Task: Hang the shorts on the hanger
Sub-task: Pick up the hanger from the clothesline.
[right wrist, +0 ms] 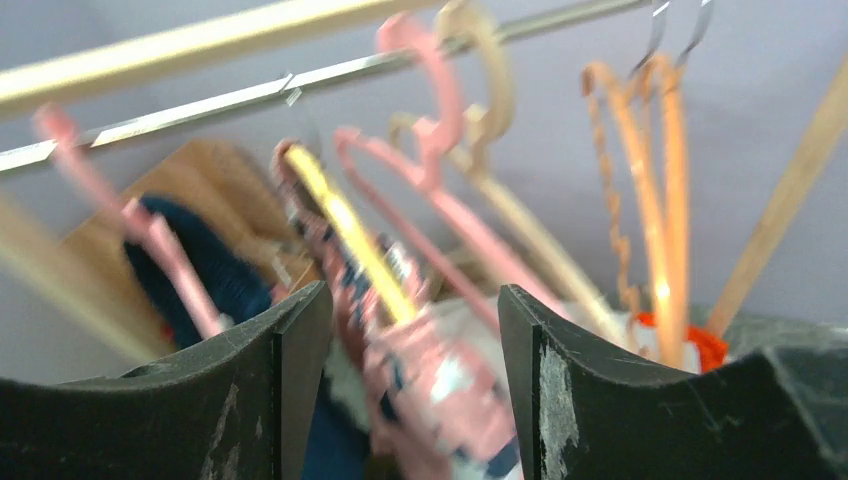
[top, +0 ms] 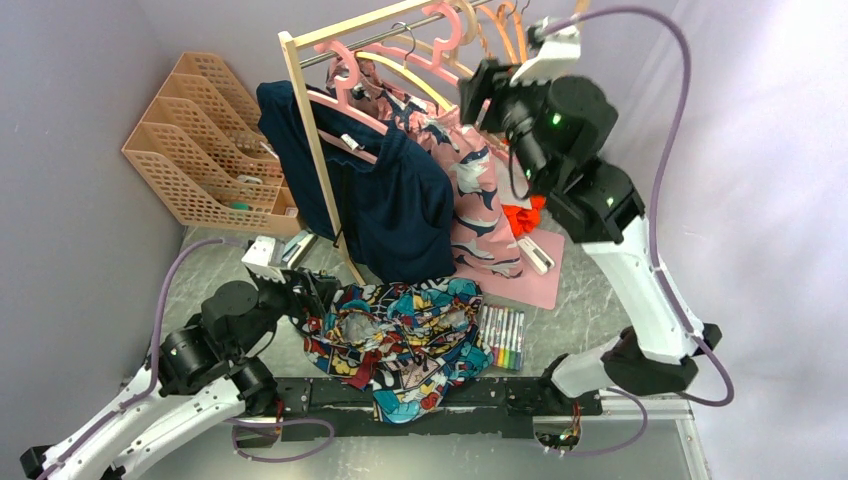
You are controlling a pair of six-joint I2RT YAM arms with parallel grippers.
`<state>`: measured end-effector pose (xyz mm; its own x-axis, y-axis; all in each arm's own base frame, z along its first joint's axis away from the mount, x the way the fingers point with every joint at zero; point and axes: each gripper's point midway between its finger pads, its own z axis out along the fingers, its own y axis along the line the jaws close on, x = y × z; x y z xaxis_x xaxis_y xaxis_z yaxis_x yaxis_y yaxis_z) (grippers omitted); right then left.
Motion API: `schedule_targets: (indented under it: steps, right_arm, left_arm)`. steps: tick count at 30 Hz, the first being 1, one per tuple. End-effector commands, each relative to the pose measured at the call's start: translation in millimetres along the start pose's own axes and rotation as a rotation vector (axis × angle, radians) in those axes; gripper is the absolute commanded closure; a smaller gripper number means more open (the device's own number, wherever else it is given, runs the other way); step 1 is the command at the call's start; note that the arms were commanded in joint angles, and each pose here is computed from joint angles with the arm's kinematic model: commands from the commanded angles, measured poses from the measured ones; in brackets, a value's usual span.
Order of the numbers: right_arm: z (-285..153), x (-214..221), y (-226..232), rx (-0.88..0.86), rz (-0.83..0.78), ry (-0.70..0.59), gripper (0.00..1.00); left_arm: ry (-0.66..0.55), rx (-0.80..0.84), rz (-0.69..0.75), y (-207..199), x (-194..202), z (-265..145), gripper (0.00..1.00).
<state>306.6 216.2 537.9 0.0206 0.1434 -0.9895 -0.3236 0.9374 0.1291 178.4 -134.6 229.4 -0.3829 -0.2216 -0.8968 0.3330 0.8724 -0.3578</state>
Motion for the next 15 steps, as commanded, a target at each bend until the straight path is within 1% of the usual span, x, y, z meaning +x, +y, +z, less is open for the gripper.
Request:
schedule_targets:
  steps: [1,4,6,10,11,13,15]
  right_arm:
    - [24,-43,-30,0.025,0.050,-0.108,0.35]
    - [35,-49,-65,0.081,0.096,-0.135,0.34]
    - [38,-50,-102,0.157,0.130,-0.155,0.34]
    - [46,-22,-156,0.233,0.219,-0.129,0.34]
    - [45,-19,-167,0.236,0.244,-0.137,0.34]
    - [51,-1,-178,0.186,0.311,-0.116,0.34]
    - [55,9,-175,0.116,0.352,-0.114,0.34]
  left_arm:
    - [-0.041,0.057,-0.013,-10,-7,2,0.05]
    - [-0.029,0.041,-0.008,-8,-5,3,0.06]
    - [-0.024,0.049,-0.006,-9,-3,4,0.06]
    - [-0.018,0.059,-0.003,-11,-1,5,0.06]
    - [-0.016,0.060,-0.003,-11,0,5,0.06]
    - [-0.012,0.063,0.000,-12,1,6,0.06]
    - [-0.006,0.073,0.003,-14,2,6,0.07]
